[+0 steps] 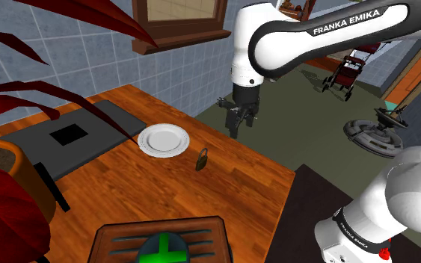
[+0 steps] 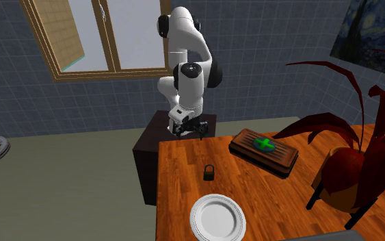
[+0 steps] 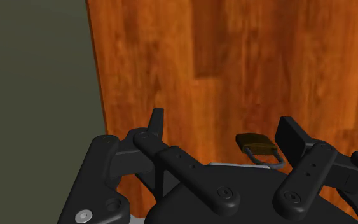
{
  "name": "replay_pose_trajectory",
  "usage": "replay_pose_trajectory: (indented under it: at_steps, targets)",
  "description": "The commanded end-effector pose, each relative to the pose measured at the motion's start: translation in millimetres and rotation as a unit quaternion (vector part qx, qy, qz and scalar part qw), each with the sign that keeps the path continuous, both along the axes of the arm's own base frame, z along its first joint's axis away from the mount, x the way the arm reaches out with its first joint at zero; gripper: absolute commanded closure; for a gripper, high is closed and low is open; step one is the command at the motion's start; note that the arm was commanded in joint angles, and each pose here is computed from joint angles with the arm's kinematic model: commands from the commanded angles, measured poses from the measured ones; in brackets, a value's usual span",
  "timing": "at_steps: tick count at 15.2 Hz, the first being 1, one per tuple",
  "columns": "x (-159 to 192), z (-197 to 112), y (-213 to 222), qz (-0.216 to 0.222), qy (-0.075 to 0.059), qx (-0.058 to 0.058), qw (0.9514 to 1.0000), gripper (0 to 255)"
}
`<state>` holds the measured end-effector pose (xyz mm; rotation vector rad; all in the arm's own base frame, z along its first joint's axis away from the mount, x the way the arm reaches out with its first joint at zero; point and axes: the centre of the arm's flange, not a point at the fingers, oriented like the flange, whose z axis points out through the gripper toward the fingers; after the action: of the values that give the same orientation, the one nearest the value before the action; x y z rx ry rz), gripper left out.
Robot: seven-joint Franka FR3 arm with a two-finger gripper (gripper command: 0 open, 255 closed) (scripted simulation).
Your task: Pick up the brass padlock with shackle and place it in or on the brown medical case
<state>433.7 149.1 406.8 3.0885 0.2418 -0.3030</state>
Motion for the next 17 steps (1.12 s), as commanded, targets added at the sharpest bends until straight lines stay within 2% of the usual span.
replay_pose_trajectory:
  at_steps: [1,10,17]
  targets:
    - [15,-19,15,-0.002,0.004,0.006,1.0000,0]
    - [76,-97,81,-0.011,0.025,0.030,0.9992,0]
    - [70,-130,84,-0.011,0.026,0.030,0.9991,0]
